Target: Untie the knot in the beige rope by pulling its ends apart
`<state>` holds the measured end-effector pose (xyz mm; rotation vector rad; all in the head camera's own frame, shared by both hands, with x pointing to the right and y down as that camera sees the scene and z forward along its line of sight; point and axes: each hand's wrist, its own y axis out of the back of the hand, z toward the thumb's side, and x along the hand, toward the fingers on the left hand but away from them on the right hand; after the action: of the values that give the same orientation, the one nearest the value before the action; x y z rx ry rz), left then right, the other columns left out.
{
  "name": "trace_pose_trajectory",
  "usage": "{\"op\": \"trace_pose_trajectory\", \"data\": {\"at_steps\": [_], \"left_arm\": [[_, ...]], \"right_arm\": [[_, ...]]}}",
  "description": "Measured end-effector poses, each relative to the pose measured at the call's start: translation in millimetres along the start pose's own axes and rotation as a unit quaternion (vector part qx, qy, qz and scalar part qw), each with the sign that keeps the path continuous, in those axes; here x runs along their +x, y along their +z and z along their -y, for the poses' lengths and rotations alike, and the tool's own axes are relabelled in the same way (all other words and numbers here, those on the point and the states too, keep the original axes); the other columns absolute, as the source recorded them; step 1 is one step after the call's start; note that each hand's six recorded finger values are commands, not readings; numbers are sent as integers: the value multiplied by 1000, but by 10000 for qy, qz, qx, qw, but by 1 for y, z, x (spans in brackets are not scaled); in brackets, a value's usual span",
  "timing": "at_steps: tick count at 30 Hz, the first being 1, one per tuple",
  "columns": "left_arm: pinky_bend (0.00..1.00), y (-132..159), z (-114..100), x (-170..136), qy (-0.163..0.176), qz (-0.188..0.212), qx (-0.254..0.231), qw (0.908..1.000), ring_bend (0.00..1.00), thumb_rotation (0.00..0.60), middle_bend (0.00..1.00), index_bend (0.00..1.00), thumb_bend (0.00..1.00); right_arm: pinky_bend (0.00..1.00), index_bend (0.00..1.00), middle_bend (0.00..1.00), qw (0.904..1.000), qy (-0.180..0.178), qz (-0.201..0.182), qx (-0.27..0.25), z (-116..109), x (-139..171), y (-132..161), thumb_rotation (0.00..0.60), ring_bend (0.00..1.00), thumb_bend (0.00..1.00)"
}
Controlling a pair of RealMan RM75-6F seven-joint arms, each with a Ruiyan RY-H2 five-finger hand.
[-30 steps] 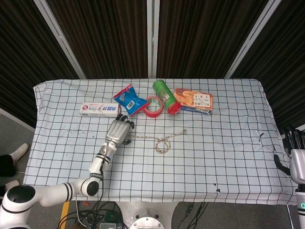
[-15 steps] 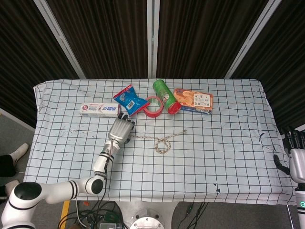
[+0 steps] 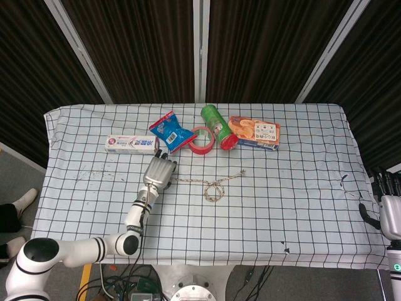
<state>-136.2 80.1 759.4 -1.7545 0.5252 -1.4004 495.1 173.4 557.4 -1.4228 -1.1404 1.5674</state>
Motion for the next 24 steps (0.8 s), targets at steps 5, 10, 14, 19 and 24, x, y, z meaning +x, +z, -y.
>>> {"op": "trace_pose_trajectory", "data": {"at_steps": [5,10,14,19,24], "left_arm": [[133,0,1,3,63,40,-109,9999,216,600,496,447,195],[133,-1,3,6,113,45,-133,9998,230,600,506,450,220],[133,-1,6,8,112,55,-153,9998,235,600,514,451,245],[133,-1,10,7,118,68,-175,9998,236,600,520,451,260],[133,-1,10,6,135,85,-183,9997,236,600,532,451,266]], "right_arm": [[0,0,0,10000,30,20,-4,1,-1,-1,600,0,310],[0,0,0,10000,66,48,3,3,-1,-2,600,0,309],[0,0,0,10000,74,59,7,3,-2,-3,600,0,309],[0,0,0,9999,89,79,7,3,-2,-3,600,0,309],[0,0,0,9999,127,93,1,5,-3,-4,600,0,309]]}}
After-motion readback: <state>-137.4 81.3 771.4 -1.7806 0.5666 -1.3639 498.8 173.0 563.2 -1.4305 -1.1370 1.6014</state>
